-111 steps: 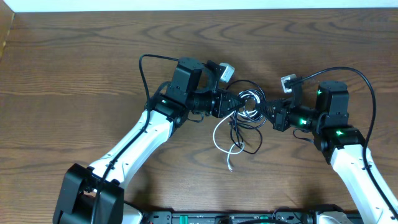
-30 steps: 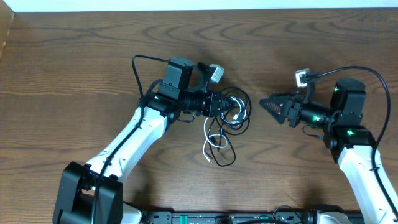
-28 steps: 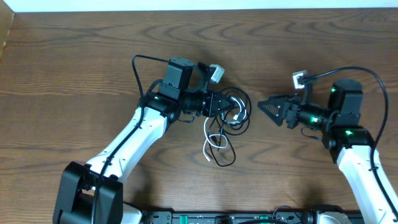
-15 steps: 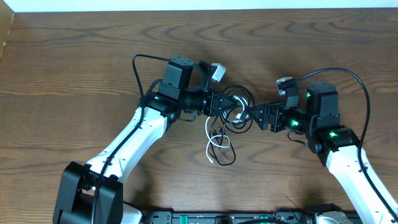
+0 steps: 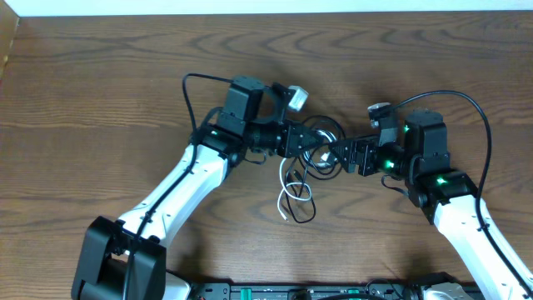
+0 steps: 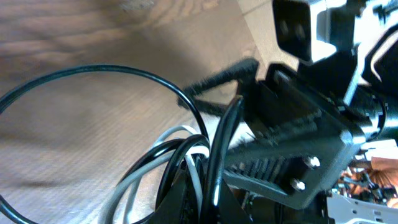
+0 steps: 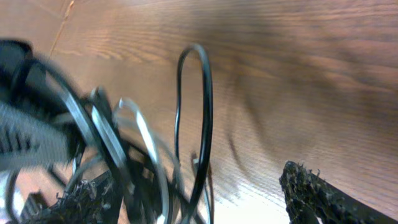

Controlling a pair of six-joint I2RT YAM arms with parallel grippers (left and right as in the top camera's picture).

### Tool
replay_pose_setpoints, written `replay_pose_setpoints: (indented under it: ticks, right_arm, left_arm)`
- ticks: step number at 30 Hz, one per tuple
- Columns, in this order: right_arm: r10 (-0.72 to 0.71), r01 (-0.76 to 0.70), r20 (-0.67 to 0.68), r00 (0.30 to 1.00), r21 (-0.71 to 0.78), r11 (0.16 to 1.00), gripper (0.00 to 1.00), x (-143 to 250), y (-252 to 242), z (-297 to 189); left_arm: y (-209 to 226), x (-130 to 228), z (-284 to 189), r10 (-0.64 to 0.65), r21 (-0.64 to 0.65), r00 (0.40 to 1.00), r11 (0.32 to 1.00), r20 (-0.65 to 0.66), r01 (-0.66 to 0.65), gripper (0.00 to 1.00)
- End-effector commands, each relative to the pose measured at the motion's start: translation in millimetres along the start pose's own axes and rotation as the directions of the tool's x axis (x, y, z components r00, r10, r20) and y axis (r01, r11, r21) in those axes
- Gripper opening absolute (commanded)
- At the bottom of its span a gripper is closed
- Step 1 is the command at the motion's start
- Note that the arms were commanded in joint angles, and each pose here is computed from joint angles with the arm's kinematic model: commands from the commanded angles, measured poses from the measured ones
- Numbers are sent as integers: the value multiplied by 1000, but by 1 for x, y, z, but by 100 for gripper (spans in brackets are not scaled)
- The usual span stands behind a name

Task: Untangle cables

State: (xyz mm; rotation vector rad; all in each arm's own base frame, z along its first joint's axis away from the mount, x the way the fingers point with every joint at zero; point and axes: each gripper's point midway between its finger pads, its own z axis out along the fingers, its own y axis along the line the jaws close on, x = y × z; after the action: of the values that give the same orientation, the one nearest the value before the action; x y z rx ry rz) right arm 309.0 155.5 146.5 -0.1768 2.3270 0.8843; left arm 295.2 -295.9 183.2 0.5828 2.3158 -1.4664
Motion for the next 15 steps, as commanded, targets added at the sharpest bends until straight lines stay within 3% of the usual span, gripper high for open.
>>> replay_pose_setpoints:
  ticks: [1, 9, 15]
  right_arm:
    - [23, -27, 48, 999, 85, 996, 78, -11, -13, -1]
    - [79, -116, 122, 989, 336, 935, 82, -16, -58, -11]
    - [84, -136, 136, 987, 435, 890, 85, -13, -77, -18]
  left_arm:
    - [-15, 7, 9, 15, 43, 999, 999, -32, -14, 8]
    - [-27, 17, 19, 33, 66, 997, 997, -66, -29, 7]
    - [-35, 20, 18, 35, 110, 996, 994, -82, -26, 8]
